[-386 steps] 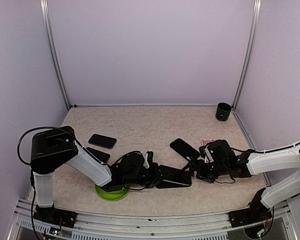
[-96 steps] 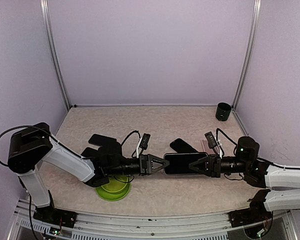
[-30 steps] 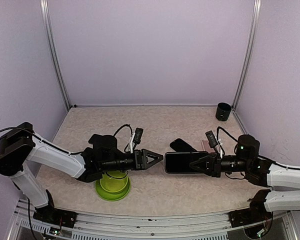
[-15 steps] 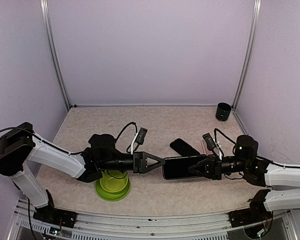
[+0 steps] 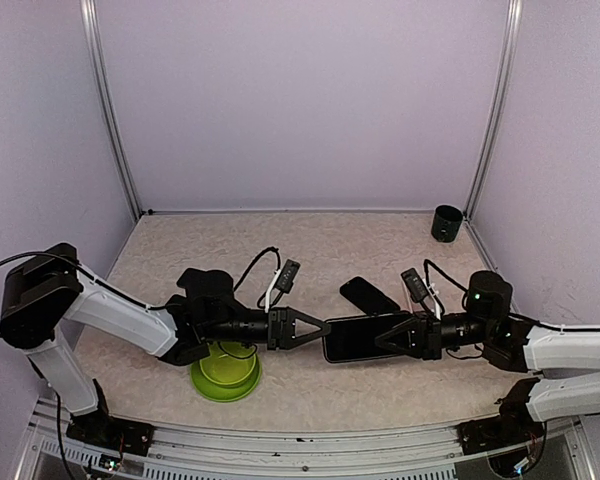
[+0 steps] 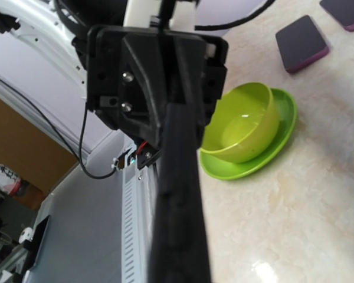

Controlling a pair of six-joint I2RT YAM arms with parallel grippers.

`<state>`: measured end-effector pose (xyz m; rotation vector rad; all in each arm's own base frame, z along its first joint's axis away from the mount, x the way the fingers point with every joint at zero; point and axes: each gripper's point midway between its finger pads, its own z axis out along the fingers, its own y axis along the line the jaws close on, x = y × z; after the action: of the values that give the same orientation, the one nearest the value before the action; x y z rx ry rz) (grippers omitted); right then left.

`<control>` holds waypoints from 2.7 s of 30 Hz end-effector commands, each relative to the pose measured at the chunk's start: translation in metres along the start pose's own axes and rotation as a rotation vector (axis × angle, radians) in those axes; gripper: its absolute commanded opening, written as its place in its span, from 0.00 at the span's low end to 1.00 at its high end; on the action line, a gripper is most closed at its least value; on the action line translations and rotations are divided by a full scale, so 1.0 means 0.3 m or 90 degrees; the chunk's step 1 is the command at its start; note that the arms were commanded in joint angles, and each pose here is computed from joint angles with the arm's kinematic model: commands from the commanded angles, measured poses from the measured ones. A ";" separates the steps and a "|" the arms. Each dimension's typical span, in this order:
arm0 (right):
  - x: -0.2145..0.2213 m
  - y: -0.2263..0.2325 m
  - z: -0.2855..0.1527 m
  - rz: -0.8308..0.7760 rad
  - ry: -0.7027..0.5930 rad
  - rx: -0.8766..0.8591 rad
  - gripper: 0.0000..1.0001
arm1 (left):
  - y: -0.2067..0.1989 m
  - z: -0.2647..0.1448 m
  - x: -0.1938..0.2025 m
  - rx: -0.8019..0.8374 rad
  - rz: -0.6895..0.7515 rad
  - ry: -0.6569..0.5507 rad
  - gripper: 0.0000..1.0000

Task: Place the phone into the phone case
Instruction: Press the corner of the phone case, then press the phone against the phone case, then press the corner of the phone case at the bottom right corner of the phone case.

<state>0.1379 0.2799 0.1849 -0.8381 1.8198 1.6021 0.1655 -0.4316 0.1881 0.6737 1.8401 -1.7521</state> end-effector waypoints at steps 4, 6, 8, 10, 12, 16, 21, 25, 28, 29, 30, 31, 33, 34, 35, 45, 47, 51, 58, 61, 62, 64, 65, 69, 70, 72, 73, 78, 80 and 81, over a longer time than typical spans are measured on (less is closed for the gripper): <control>-0.041 -0.019 0.007 -0.038 -0.016 0.031 0.08 | 0.082 0.000 -0.058 -0.090 -0.002 -0.041 0.00; -0.041 -0.034 0.009 -0.034 -0.014 0.044 0.08 | 0.094 -0.010 -0.066 -0.110 0.002 -0.051 0.00; -0.039 -0.036 0.011 -0.031 -0.011 0.043 0.06 | 0.094 -0.012 -0.067 -0.113 0.002 -0.052 0.00; -0.038 -0.036 0.012 -0.029 -0.009 0.042 0.04 | 0.095 -0.011 -0.065 -0.113 0.000 -0.049 0.01; -0.043 -0.034 0.010 -0.032 -0.014 0.044 0.01 | 0.099 -0.014 -0.063 -0.114 -0.003 -0.048 0.06; -0.059 -0.025 0.000 -0.042 -0.027 0.049 0.00 | 0.090 -0.028 -0.064 -0.096 -0.007 -0.047 0.16; -0.069 -0.018 -0.012 -0.050 -0.038 0.055 0.00 | 0.118 -0.078 -0.084 -0.108 -0.027 -0.073 0.34; -0.070 -0.022 -0.013 -0.046 -0.041 0.058 0.00 | 0.135 -0.087 -0.082 -0.123 -0.035 -0.079 0.42; -0.074 -0.028 -0.013 -0.040 -0.045 0.064 0.00 | 0.123 -0.072 -0.069 -0.114 -0.031 -0.072 0.46; -0.076 -0.030 -0.012 -0.038 -0.046 0.066 0.00 | 0.119 -0.065 -0.064 -0.114 -0.027 -0.068 0.47; -0.080 -0.033 -0.012 -0.035 -0.048 0.069 0.00 | 0.113 -0.055 -0.057 -0.113 -0.022 -0.063 0.48; -0.084 -0.041 -0.011 -0.030 -0.052 0.077 0.00 | 0.104 -0.044 -0.053 -0.111 -0.016 -0.058 0.49; -0.094 -0.055 -0.011 -0.020 -0.057 0.092 0.00 | 0.087 -0.020 -0.038 -0.109 -0.002 -0.046 0.50; -0.097 -0.059 -0.010 -0.016 -0.058 0.095 0.00 | 0.082 -0.008 -0.032 -0.111 0.004 -0.041 0.51; -0.101 -0.059 -0.008 -0.014 -0.059 0.095 0.00 | 0.081 0.003 -0.026 -0.115 0.008 -0.037 0.51; -0.126 -0.039 -0.009 -0.010 -0.072 0.084 0.00 | 0.108 0.038 0.001 -0.128 -0.004 -0.028 0.45; -0.131 -0.032 -0.012 -0.013 -0.075 0.082 0.00 | 0.125 0.038 0.006 -0.139 -0.007 -0.027 0.45; -0.134 -0.026 -0.015 -0.015 -0.077 0.081 0.00 | 0.144 0.040 0.008 -0.154 -0.013 -0.030 0.39; -0.122 -0.046 -0.013 -0.009 -0.072 0.093 0.00 | 0.138 0.046 -0.002 -0.146 -0.014 -0.034 0.11; -0.122 -0.051 -0.013 -0.008 -0.073 0.098 0.00 | 0.134 0.042 -0.001 -0.139 -0.016 -0.034 0.02; -0.122 -0.051 -0.014 -0.009 -0.073 0.097 0.00 | 0.135 0.037 0.004 -0.135 -0.020 -0.032 0.01; -0.127 -0.047 -0.016 -0.012 -0.076 0.096 0.00 | 0.126 0.025 0.000 -0.118 -0.024 -0.039 0.00; -0.129 -0.046 -0.018 -0.014 -0.077 0.096 0.00 | 0.124 0.019 0.000 -0.112 -0.028 -0.040 0.00; -0.133 -0.041 -0.019 -0.014 -0.079 0.092 0.00 | 0.143 -0.005 0.000 -0.114 -0.043 -0.048 0.00; -0.132 -0.041 -0.019 -0.013 -0.078 0.091 0.00 | 0.149 -0.008 0.001 -0.117 -0.044 -0.049 0.00; -0.132 -0.045 -0.020 -0.011 -0.079 0.094 0.00 | 0.157 -0.015 -0.001 -0.122 -0.048 -0.052 0.00; -0.132 -0.049 -0.021 -0.010 -0.079 0.096 0.00 | 0.161 -0.019 -0.001 -0.123 -0.050 -0.054 0.00; -0.138 -0.062 -0.026 0.000 -0.084 0.106 0.00 | 0.153 -0.025 -0.006 -0.120 -0.047 -0.055 0.09; -0.149 -0.067 -0.029 0.003 -0.091 0.113 0.00 | 0.148 -0.019 0.001 -0.117 -0.043 -0.046 0.17; -0.154 -0.068 -0.030 0.005 -0.094 0.116 0.00 | 0.145 -0.015 0.004 -0.117 -0.040 -0.043 0.21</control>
<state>0.1722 0.2714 0.1726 -0.6275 1.9515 1.4339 0.1930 -0.4266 0.1540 0.4664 1.9801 -1.6043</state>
